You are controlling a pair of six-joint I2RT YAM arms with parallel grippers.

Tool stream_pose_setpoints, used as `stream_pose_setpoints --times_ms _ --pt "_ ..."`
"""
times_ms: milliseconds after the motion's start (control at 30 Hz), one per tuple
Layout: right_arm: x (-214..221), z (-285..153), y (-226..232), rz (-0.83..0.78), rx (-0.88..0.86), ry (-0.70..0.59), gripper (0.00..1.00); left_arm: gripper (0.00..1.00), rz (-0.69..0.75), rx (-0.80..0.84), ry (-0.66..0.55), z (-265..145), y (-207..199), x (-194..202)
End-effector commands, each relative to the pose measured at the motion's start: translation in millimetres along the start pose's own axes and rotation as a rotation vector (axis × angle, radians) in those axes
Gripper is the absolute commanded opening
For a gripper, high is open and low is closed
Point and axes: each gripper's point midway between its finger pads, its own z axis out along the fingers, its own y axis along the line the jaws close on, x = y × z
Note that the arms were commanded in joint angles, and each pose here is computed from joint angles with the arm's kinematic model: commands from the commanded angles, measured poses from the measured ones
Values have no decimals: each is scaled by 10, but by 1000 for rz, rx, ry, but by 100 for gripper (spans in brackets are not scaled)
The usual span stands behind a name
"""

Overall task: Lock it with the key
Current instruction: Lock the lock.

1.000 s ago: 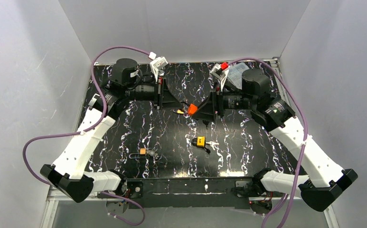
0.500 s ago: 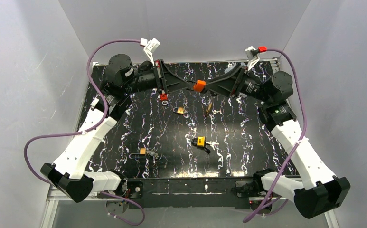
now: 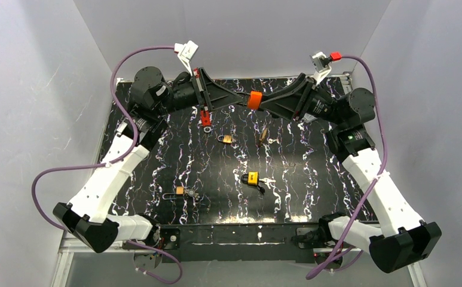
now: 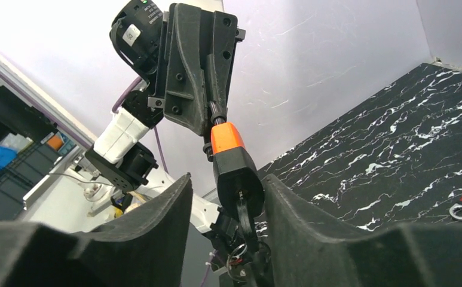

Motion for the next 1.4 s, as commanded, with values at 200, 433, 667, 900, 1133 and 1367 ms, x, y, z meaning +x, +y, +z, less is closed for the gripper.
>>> stream_pose_setpoints --times_ms 200,433,667,900,1133,1367 --pt "-82 10 255 -105 -17 10 39 0 24 41 -29 28 -85 -82" --pt "-27 47 258 -79 -23 39 20 0 33 26 20 -6 -27 43" --pt "88 6 361 -45 -78 89 1 0 96 -27 116 -147 24 242" --pt "273 -103 473 -37 -129 150 1 27 182 -58 169 -363 -69 367" --pt "277 -93 466 -33 -124 148 1 29 198 -47 195 -426 -116 429" --pt "140 -56 416 -11 -69 60 1 42 230 -5 198 -474 -193 474"
